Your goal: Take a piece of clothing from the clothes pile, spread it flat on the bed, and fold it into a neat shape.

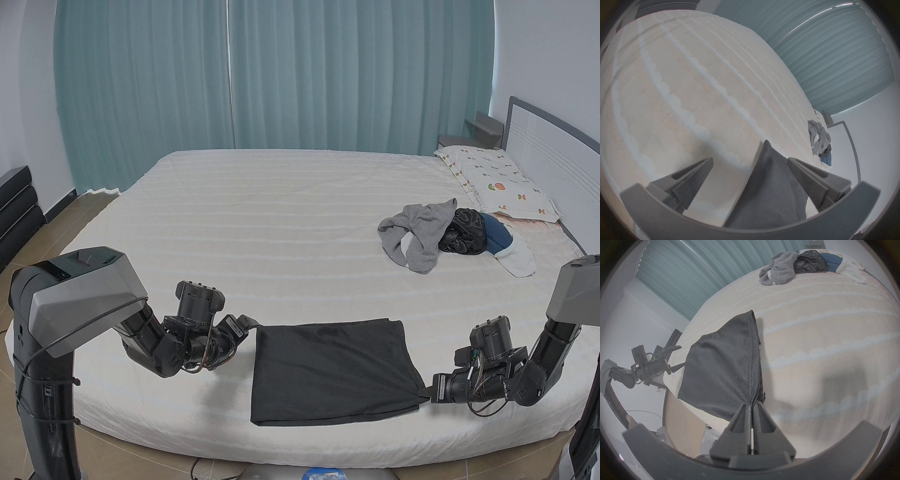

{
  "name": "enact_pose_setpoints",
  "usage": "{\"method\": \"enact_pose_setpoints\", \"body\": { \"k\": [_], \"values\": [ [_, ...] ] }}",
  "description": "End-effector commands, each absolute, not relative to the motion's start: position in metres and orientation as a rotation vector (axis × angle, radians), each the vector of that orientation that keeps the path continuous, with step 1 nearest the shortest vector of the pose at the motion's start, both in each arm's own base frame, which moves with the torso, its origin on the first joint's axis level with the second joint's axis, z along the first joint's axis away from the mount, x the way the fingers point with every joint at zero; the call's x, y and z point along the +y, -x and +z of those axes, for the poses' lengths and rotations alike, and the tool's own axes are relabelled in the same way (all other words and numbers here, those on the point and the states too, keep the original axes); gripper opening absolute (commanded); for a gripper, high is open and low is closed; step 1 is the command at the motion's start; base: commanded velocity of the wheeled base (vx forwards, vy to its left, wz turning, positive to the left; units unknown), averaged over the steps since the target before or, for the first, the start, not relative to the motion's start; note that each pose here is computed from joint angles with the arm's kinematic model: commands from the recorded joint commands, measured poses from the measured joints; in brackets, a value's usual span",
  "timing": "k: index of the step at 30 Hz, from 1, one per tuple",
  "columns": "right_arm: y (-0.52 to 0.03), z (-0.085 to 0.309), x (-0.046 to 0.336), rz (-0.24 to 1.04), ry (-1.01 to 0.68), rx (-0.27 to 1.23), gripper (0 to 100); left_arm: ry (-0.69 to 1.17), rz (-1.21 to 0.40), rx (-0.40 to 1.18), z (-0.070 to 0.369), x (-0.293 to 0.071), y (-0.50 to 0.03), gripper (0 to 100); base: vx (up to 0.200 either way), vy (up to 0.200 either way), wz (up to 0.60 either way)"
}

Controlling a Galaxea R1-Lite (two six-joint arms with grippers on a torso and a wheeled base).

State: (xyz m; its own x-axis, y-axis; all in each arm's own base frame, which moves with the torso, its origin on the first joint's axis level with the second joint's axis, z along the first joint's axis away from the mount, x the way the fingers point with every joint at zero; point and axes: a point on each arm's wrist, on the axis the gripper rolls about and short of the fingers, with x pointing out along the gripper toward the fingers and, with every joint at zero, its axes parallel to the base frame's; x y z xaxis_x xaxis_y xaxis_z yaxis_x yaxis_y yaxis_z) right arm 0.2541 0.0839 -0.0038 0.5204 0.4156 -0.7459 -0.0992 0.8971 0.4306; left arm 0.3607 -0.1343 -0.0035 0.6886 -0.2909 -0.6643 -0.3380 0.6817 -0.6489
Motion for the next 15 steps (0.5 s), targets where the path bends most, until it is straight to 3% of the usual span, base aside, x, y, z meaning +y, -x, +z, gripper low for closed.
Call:
{"method": "enact_pose_setpoints", "body": {
  "k": [1, 7, 15],
  "values": [
    [-0.257, -0.003, 0.084, 0.319, -0.361, 0.969, 100, 0.848, 0.029, 0.835, -0.003, -0.134, -0.361, 100, 0.000, 0.000, 0.00],
    [-0.300, 0.013, 0.095, 0.311, -0.497, 0.843, 100, 0.848, 0.029, 0.835, -0.003, -0.134, -0.361, 100, 0.000, 0.000, 0.00],
    [-0.361, -0.002, 0.105, 0.262, -0.679, 0.785, 100, 0.848, 0.029, 0.835, -0.003, -0.134, -0.361, 100, 0.000, 0.000, 0.00]
  ]
}}
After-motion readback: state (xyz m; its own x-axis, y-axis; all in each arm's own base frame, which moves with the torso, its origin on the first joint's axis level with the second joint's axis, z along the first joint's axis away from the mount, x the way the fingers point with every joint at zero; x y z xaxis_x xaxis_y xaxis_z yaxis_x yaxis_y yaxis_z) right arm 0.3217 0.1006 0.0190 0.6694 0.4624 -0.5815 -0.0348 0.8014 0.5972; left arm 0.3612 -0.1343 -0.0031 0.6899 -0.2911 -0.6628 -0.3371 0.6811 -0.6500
